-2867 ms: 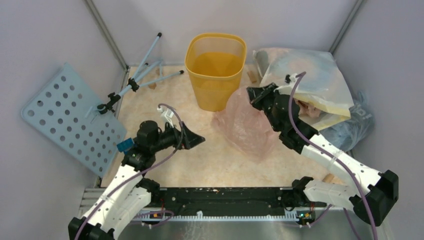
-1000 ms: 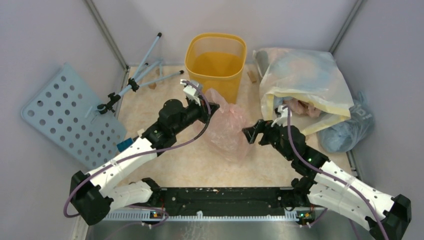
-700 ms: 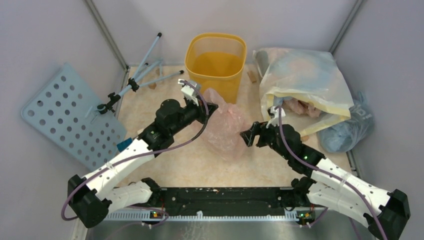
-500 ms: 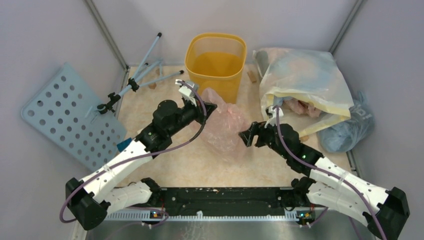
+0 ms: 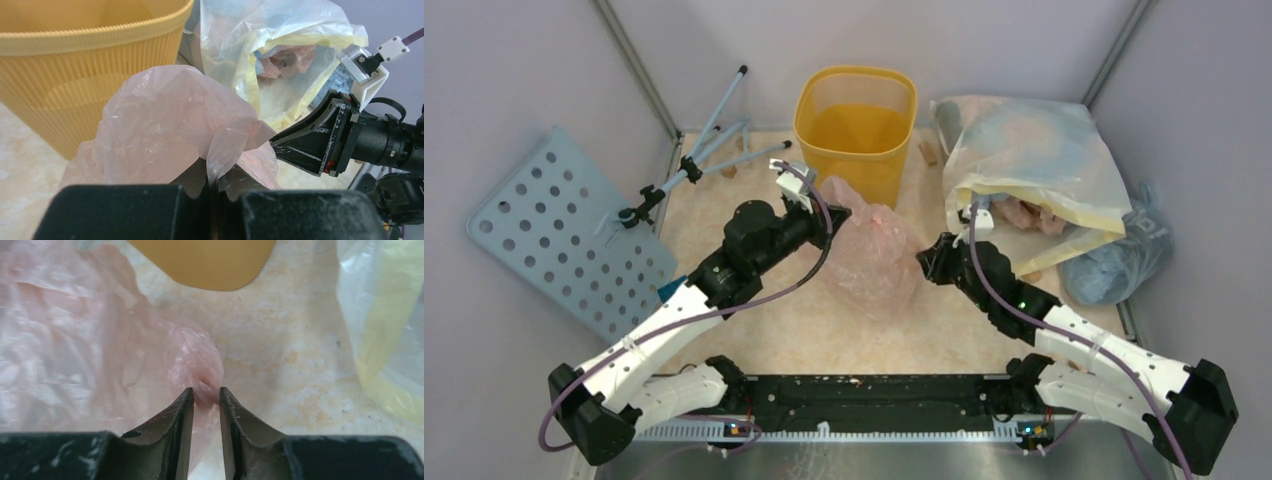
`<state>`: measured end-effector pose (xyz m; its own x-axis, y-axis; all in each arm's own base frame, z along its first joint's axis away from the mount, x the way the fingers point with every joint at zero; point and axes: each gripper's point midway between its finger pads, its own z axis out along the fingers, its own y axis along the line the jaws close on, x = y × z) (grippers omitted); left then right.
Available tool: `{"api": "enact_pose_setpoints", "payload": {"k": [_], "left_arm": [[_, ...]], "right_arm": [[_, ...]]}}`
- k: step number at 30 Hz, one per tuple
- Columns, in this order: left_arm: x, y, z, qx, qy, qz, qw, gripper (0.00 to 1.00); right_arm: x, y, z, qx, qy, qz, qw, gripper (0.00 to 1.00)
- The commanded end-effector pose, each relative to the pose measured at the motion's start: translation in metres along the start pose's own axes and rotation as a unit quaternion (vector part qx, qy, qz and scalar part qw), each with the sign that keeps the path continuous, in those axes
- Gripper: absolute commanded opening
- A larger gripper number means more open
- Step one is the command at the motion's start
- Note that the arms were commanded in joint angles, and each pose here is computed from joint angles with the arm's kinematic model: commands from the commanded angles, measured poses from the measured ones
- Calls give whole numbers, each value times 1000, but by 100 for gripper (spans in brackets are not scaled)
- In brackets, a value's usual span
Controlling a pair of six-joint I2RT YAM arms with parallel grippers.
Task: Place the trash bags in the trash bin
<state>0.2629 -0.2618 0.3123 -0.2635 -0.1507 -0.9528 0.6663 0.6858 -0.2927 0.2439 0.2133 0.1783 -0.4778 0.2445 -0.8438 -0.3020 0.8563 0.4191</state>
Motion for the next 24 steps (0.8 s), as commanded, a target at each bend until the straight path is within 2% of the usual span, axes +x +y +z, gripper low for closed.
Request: {"api": "enact_pose_setpoints", "payload": {"k": [1, 4, 7, 17, 24], "left_arm": [[-64, 3, -27, -38, -88, 27, 995, 6], [-78, 20, -44, -94, -109, 34, 989, 4], [-91, 30, -57, -130, -122, 39, 983, 3], [-106, 54, -87, -216, -134, 35, 966, 1], [-120, 66, -109, -265, -149, 26, 952, 0]], "right_arm": [[-18, -19, -5, 64, -36, 19, 997, 21], [-10, -32, -11, 81, -40, 25, 996, 7], [-3, -46, -17, 102, -43, 29, 993, 0], [15, -85, -29, 192, -27, 28, 981, 0], [36, -100, -29, 232, 17, 20, 972, 0]]}}
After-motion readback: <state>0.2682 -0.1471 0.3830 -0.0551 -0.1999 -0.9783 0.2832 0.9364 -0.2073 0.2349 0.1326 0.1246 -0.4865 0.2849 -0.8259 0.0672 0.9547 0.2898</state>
